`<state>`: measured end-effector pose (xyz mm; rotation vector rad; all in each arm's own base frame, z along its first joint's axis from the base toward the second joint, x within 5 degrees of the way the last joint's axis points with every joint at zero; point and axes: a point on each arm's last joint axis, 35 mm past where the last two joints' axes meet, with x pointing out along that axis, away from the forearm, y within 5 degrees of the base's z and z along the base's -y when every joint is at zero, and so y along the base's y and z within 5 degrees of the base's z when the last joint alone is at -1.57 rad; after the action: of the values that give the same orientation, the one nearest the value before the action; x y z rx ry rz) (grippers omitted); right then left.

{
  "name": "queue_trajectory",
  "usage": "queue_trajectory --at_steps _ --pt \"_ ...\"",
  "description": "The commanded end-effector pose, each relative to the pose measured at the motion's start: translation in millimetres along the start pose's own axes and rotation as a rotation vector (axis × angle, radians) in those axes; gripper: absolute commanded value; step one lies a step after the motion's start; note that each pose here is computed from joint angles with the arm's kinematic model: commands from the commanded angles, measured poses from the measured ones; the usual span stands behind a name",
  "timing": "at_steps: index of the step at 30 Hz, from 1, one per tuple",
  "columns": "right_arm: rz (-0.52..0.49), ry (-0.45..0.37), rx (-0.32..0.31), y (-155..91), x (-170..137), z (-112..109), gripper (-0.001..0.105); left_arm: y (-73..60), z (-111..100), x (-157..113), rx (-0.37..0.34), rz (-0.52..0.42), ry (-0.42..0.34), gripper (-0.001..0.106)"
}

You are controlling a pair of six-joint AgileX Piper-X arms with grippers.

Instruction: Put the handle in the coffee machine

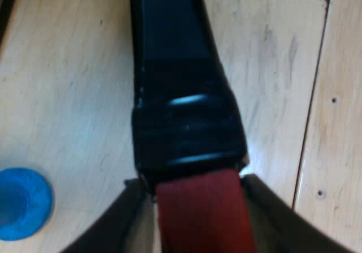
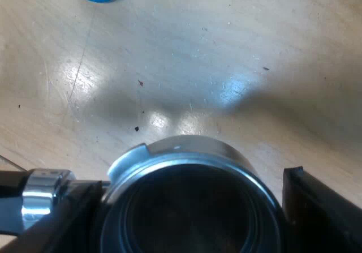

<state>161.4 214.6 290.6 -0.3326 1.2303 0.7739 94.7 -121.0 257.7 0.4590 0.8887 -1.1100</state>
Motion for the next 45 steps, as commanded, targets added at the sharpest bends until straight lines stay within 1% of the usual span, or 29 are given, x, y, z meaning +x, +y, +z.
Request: queue_trajectory --at_steps 1,3,16,20,23,24,25,26,27,28,29,31,32,33,34,38,40,41,42,43,44,45 --pt "0.025 -0.028 -0.011 1.9 -7.1 1.9 0.0 -0.6 4.4 -2.6 0.008 -0.004 -0.027 0.052" --pt "0.025 -0.028 -0.011 1.9 -7.1 1.9 0.0 -0.5 5.0 -2.7 0.009 -0.003 -0.032 0.054" --pt "0.025 -0.028 -0.011 1.9 -7.1 1.9 0.0 0.1 8.3 -2.8 0.017 0.002 -0.061 0.053" --pt "0.025 -0.028 -0.011 1.9 -7.1 1.9 0.0 0.0 8.0 -2.8 0.017 0.002 -0.059 0.053" --pt "0.025 -0.028 -0.011 1.9 -7.1 1.9 0.0 0.0 8.0 -2.8 0.017 0.002 -0.059 0.05" --pt "0.025 -0.028 -0.011 1.9 -7.1 1.9 0.0 0.0 8.0 -2.8 0.017 0.002 -0.059 0.045" --pt "0.025 -0.028 -0.011 1.9 -7.1 1.9 0.0 0.0 8.0 -2.8 0.017 0.002 -0.059 0.035" --pt "0.025 -0.028 -0.011 1.9 -7.1 1.9 0.0 0.0 8.0 -2.8 0.017 0.002 -0.059 0.031" --pt "0.025 -0.028 -0.009 1.9 -7.1 1.9 0.0 0.0 8.0 -2.8 0.017 0.002 -0.059 0.029" --pt "0.025 -0.028 -0.009 1.9 -7.1 1.9 0.0 0.0 8.0 -2.8 0.014 0.002 -0.059 0.018" --pt "0.025 -0.028 -0.009 1.9 -7.1 1.9 0.0 0.0 8.0 -2.8 0.013 0.002 -0.059 0.013" --pt "0.025 -0.028 -0.006 1.9 -7.1 1.9 0.0 0.0 8.0 -2.8 0.011 0.002 -0.059 0.011" --pt "0.025 -0.028 -0.002 1.9 -7.1 1.9 0.0 0.0 8.0 -2.8 0.01 0.002 -0.059 0.008" --pt "0.025 -0.028 0.007 1.9 -7.1 1.9 0.0 0.0 8.0 -2.8 0.006 0.001 -0.059 0.002" --pt "0.025 -0.028 0.01 1.9 -7.1 1.9 0.0 0.0 8.0 -2.8 0.005 0.001 -0.059 0.0" --pt "0.023 -0.028 0.018 1.8 -7.1 1.9 0.0 -0.2 8.1 -2.8 0.002 -0.004 -0.06 0.0" --pt "0.023 -0.028 0.021 1.8 -7.1 1.9 0.01 -1.0 8.2 -2.8 -0.011 -0.028 -0.064 0.0" --pt "0.023 -0.028 0.021 1.8 -7.1 1.9 0.019 -1.3 8.3 -2.8 -0.019 -0.037 -0.065 0.0" --pt "0.023 -0.028 0.021 1.8 -7.1 1.9 0.035 -1.3 8.3 -2.8 -0.02 -0.038 -0.065 0.0" --pt "0.023 -0.028 0.021 1.8 -7.1 1.9 0.038 -1.4 8.3 -2.8 -0.02 -0.04 -0.066 0.0" --pt "0.027 -0.027 0.02 1.9 -7.1 1.9 0.059 -1.5 8.3 -2.8 -0.019 -0.042 -0.066 0.0" --pt "0.027 -0.027 0.02 1.9 -7.1 1.9 0.064 -1.5 8.3 -2.8 -0.019 -0.042 -0.066 0.0"
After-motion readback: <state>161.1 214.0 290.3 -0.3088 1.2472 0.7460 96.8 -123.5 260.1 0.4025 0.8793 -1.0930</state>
